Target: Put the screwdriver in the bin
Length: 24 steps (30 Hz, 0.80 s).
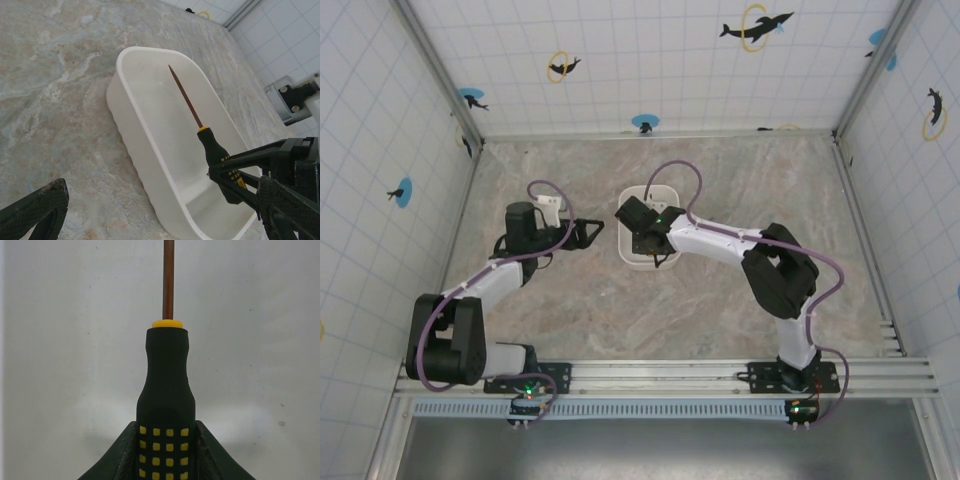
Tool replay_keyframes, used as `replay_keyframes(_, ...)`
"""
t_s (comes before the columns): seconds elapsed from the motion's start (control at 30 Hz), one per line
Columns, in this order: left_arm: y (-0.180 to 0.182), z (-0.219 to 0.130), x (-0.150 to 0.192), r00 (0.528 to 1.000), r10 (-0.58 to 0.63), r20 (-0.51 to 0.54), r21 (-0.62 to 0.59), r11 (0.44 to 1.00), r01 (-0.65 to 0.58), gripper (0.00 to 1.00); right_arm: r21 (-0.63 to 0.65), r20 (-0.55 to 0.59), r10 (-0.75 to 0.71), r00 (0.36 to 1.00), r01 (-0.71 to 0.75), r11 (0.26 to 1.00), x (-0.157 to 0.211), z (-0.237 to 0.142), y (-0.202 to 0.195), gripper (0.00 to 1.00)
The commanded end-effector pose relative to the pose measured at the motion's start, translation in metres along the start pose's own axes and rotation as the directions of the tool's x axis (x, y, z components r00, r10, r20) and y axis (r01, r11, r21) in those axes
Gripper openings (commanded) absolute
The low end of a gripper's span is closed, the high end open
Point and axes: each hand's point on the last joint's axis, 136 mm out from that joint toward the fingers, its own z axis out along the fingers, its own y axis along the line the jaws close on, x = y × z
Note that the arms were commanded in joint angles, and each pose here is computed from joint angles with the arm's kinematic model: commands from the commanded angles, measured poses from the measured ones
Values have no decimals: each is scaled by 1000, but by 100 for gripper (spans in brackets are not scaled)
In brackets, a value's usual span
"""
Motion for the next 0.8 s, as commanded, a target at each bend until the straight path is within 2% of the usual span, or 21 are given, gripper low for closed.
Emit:
replay_keyframes(0.0,-2,1,4,1000,19,-3,9,1000,-19,98,-9,9,30,999,-30,999,-15,-1,5,0)
replay_keyframes(0.77,2,4,4,1000,14,-8,4,1000,-14,98,14,-76,35,996,-34,999,-1,34,1,1)
